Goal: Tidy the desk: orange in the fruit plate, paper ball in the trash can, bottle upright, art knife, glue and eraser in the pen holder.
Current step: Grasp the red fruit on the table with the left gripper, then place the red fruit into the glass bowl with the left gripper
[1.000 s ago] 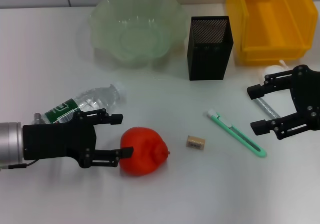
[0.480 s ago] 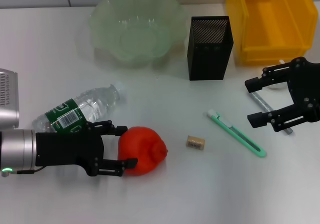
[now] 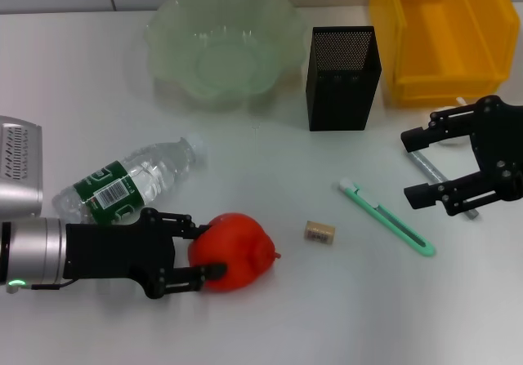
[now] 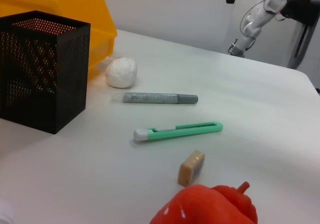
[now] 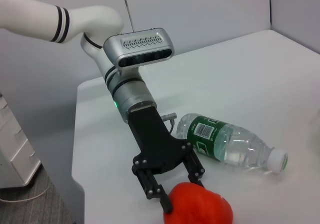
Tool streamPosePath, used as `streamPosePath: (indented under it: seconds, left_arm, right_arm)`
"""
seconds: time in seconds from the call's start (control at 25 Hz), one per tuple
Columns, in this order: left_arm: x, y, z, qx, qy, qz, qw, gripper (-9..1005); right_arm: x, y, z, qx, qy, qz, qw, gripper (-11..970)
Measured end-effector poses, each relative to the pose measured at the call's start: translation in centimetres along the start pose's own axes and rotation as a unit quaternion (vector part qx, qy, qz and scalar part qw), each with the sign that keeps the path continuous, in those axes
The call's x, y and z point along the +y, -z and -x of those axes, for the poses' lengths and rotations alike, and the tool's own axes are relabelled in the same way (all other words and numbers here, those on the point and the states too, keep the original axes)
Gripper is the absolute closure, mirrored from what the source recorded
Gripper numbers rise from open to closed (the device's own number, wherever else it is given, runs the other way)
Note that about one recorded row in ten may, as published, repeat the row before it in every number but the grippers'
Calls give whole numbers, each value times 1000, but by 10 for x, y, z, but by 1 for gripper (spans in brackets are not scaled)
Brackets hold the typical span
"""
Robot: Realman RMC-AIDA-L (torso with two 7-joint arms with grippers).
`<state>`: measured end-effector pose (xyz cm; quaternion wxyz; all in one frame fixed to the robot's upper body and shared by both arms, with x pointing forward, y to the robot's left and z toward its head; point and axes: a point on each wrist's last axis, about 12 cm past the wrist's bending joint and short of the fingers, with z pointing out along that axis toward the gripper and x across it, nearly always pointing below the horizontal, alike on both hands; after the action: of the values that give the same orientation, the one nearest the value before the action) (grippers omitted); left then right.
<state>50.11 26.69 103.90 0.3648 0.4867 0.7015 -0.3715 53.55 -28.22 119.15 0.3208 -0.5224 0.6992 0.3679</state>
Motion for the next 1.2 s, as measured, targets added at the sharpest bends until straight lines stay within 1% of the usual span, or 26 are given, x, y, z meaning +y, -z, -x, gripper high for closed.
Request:
streamPosePath:
  seconds: [0.08, 0.28, 0.52, 0.72, 0.84, 0.96, 1.0, 1.04, 1.2]
  left_arm:
    - [0, 0, 0, -5, 1, 1, 1000, 322]
    - [-1, 3, 1, -33, 10, 17, 999, 523]
    - [0, 8, 0, -39, 11, 28, 999, 777]
    - [1, 12, 7, -59, 7, 29, 998, 802]
    - [4, 19, 21, -85, 4, 32, 996, 818]
    - [16, 29, 38, -110, 3, 65, 992, 833]
    - [23, 33, 45, -122, 6, 88, 989, 841]
    - [26, 34, 49, -127, 8, 98, 987, 849]
    - [50, 36, 71, -150, 15, 159, 976, 888]
  right_arm:
    - [0, -1, -1, -1, -2, 0, 1000, 175]
    - [2, 0, -4, -2, -6, -1, 1000, 175]
    - [3, 0, -7, -2, -9, -2, 1000, 174]
    - [5, 2, -11, -7, -5, -3, 1000, 175]
    - [8, 3, -18, -19, -1, -9, 1000, 175]
    - [11, 4, -28, -40, -5, -11, 999, 175]
    - [11, 4, -28, -40, -5, -11, 999, 175]
    - [13, 2, -39, -60, -9, -10, 998, 174]
    - [14, 0, -54, -83, -8, -22, 996, 174]
